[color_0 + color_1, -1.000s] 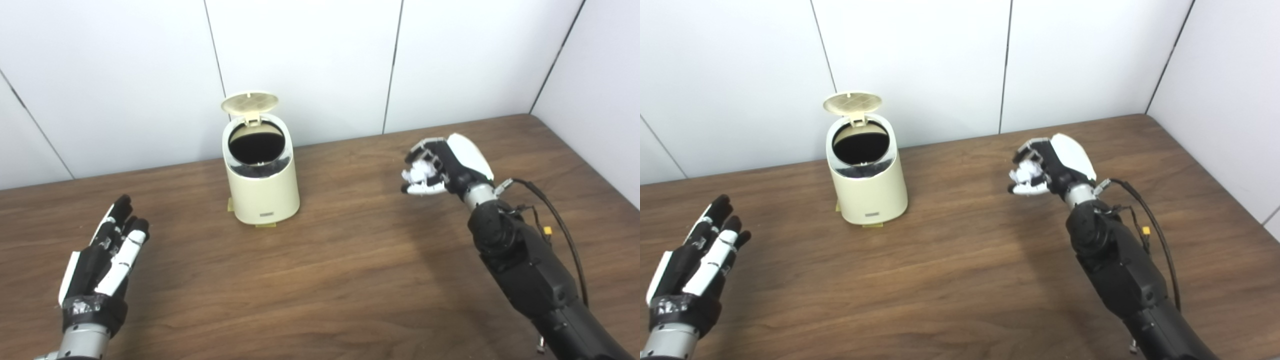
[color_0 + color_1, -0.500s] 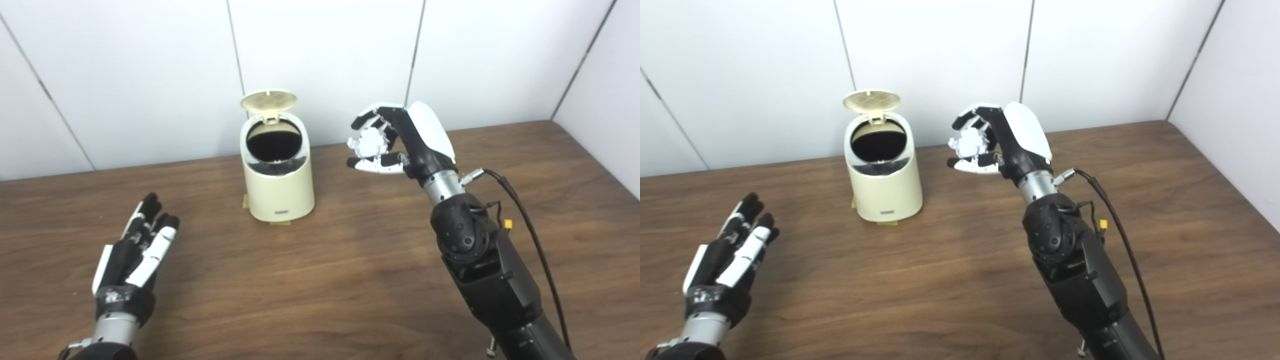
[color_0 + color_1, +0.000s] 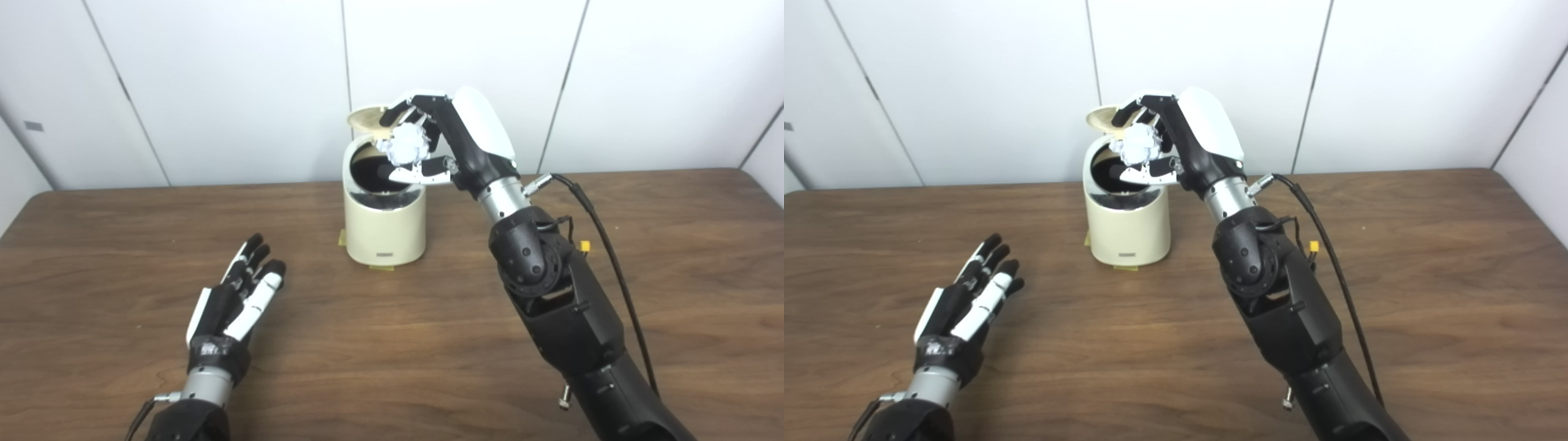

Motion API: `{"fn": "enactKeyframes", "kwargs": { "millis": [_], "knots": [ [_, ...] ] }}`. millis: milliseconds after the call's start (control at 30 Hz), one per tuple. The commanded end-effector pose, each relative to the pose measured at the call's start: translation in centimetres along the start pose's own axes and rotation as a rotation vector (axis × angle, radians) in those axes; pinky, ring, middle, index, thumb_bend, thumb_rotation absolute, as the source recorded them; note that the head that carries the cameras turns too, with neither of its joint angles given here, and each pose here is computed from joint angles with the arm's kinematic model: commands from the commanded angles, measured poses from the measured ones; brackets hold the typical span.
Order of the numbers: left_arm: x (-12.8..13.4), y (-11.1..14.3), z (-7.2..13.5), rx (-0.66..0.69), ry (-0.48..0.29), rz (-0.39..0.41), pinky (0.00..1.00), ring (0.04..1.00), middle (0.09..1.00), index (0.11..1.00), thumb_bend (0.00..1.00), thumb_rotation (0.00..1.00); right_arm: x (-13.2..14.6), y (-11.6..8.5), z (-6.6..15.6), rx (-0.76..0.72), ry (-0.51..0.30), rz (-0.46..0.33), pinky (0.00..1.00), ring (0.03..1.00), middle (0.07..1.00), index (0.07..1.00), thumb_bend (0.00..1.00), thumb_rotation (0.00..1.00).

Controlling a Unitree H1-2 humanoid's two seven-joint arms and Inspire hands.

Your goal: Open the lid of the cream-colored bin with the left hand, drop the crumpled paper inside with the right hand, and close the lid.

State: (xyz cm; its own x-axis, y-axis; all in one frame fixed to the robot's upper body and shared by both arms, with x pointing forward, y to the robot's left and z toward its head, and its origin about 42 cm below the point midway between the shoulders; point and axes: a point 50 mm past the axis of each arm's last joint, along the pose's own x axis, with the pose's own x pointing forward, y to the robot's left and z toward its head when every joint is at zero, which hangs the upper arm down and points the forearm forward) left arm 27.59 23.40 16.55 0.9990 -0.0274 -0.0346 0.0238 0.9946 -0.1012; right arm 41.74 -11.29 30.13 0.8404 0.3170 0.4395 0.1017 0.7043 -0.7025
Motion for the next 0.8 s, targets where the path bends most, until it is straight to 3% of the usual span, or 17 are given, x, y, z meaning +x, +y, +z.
{"fn": "enactKeyframes", "kwargs": {
  "millis": [0, 467, 600, 767],
  "knots": [
    [0.2, -0.5, 0.7, 0.001, -0.061, -0.006, 0.92, 0.954, 0.986, 1.0, 0.58, 0.41, 2.0, -1.1, 1.7, -0.005, -0.1, -0.067, 0.3, 0.351, 0.484, 0.567, 0.5, 0.0],
    [-0.5, -1.5, 0.3, -0.018, -0.066, 0.017, 0.91, 0.925, 0.968, 1.0, 0.57, 0.39, 3.3, 1.4, -2.6, -0.03, -0.004, -0.088, 0.31, 0.351, 0.486, 0.568, 0.5, 0.0],
    [-0.7, -1.5, 0.4, -0.015, -0.064, 0.024, 0.9, 0.926, 0.966, 1.0, 0.59, 0.41, 3.1, 1.5, -3.9, -0.016, 0.042, -0.133, 0.29, 0.348, 0.483, 0.572, 0.5, 0.0],
    [-0.7, -1.3, 0.3, -0.024, -0.065, 0.027, 0.91, 0.936, 0.969, 1.0, 0.6, 0.42, 2.8, 1.9, -4.4, 0.004, 0.056, -0.185, 0.37, 0.38, 0.495, 0.561, 0.51, 0.0]
  ]
}}
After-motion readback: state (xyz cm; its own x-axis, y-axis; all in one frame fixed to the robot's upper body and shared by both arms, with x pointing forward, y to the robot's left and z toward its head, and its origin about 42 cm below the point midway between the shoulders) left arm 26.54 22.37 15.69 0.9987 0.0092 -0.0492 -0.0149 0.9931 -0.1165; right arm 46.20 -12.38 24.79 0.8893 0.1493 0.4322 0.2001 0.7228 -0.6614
